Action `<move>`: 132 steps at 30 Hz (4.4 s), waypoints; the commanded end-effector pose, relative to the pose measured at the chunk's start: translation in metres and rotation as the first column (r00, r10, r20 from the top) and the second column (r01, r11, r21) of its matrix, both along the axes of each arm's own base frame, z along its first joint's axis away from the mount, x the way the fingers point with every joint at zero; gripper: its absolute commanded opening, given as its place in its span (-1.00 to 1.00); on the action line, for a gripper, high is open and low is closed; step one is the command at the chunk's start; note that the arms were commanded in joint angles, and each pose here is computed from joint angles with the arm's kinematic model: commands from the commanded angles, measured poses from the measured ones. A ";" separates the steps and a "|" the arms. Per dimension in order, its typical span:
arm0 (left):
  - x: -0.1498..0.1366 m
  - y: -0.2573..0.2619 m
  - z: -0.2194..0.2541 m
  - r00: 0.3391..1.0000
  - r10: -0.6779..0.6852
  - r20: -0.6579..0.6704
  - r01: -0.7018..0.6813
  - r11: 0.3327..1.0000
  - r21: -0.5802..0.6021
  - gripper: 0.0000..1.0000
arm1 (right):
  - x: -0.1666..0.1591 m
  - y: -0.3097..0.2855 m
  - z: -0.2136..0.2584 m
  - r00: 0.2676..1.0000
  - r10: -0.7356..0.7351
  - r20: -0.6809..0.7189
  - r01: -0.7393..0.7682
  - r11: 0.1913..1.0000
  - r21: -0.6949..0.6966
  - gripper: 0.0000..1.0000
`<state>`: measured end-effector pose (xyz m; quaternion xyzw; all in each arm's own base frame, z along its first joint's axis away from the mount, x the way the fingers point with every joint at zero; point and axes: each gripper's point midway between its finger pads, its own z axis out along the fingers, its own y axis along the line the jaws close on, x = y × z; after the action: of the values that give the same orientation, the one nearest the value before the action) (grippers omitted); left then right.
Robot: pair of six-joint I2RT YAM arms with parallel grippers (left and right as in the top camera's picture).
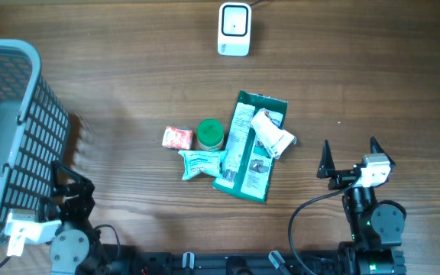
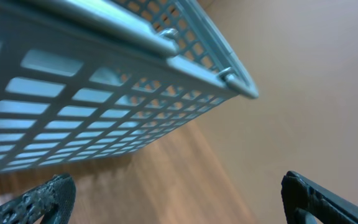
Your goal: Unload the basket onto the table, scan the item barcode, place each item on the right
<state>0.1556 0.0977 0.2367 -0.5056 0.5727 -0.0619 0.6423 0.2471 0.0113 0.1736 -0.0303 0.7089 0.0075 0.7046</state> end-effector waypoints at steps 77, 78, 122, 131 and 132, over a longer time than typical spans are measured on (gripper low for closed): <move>0.007 0.006 -0.125 0.959 0.077 -0.271 -0.088 0.996 -0.031 1.00 | 0.000 0.002 0.001 1.000 0.012 0.008 -0.012 1.000 -0.013 0.99; 0.007 0.006 -0.125 0.959 0.077 -0.271 -0.088 0.996 -0.031 1.00 | 0.000 0.002 0.001 1.000 0.012 0.008 -0.012 1.000 -0.013 0.99; 0.007 0.006 -0.125 0.959 0.077 -0.271 -0.088 0.996 -0.031 1.00 | 0.000 0.002 0.001 1.000 0.012 0.005 -0.012 1.000 -0.013 0.99; 0.007 0.006 -0.125 0.959 0.077 -0.271 -0.088 0.996 -0.031 1.00 | 0.000 0.002 0.001 1.000 0.012 0.005 -0.012 1.000 -0.013 1.00; 0.007 0.006 -0.125 0.959 0.076 -0.271 -0.088 0.996 -0.031 1.00 | 0.000 0.002 0.001 1.000 0.012 0.006 -0.012 1.000 -0.014 0.99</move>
<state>0.1624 0.1037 0.1153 -0.5482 0.6283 0.0192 0.5516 0.2471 0.0113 0.1736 -0.0304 0.7089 0.0077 0.7046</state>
